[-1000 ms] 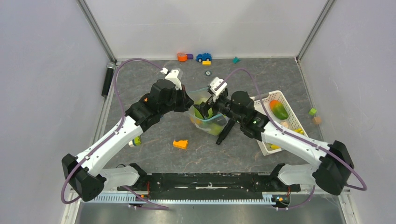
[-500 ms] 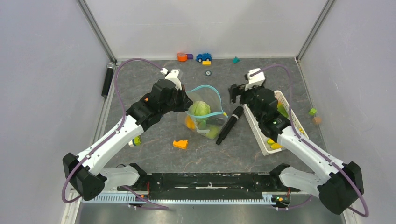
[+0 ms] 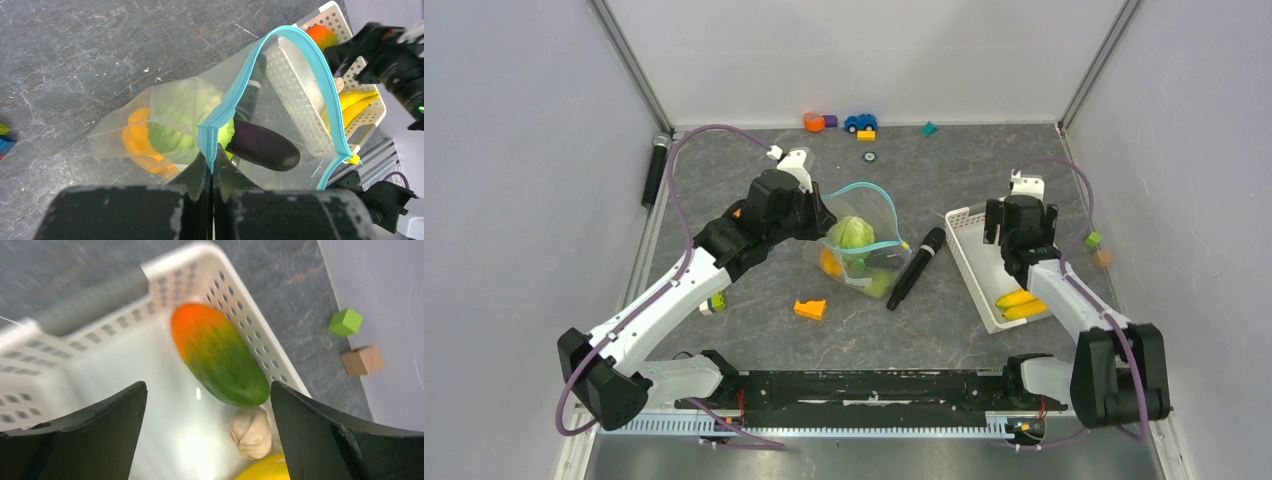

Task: Place the food in the zip-top bag and seal the zipper
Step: Pick up the fake fruit from the bin.

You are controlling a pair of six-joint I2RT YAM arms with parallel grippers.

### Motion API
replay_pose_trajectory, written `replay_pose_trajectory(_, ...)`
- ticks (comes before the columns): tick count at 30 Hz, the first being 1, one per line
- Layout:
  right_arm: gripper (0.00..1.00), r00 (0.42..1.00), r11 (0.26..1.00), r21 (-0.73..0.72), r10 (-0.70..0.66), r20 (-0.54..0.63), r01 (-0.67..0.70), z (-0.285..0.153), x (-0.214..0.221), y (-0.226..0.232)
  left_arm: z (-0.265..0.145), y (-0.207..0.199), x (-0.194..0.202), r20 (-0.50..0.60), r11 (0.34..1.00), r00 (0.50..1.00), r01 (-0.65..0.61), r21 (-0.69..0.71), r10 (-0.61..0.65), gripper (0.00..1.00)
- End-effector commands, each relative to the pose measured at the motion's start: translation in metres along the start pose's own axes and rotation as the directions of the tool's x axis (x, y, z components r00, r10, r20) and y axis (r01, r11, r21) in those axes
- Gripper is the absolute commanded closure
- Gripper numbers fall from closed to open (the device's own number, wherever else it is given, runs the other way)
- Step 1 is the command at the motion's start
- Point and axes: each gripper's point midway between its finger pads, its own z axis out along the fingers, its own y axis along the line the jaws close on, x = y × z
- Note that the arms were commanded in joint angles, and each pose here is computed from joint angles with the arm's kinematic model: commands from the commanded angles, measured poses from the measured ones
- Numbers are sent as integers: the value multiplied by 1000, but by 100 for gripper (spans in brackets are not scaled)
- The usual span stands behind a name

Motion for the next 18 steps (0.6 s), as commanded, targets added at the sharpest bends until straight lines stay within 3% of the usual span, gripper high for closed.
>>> replay_pose_trajectory(1, 2, 985, 981, 129, -131, -115, 146, 16, 31, -28, -12, -13, -20, 65, 999, 998, -8, 51, 4, 97)
replay_pose_trajectory(6, 2, 972, 978, 116, -154, -175, 176, 34, 45, -27, -8, -12, -16, 51, 999, 999, -14, 51, 11, 97)
replay_pose_trajectory(10, 2, 976, 976, 93, -188, -113, 199, 45, 42, -22, -8, -16, -14, 37, 997, 999, -13, 72, 10, 97)
replay_pose_trajectory(18, 2, 977, 980, 74, -176, -121, 186, 51, 53, -18, -13, -16, -16, 55, 997, 998, -18, 76, 14, 96)
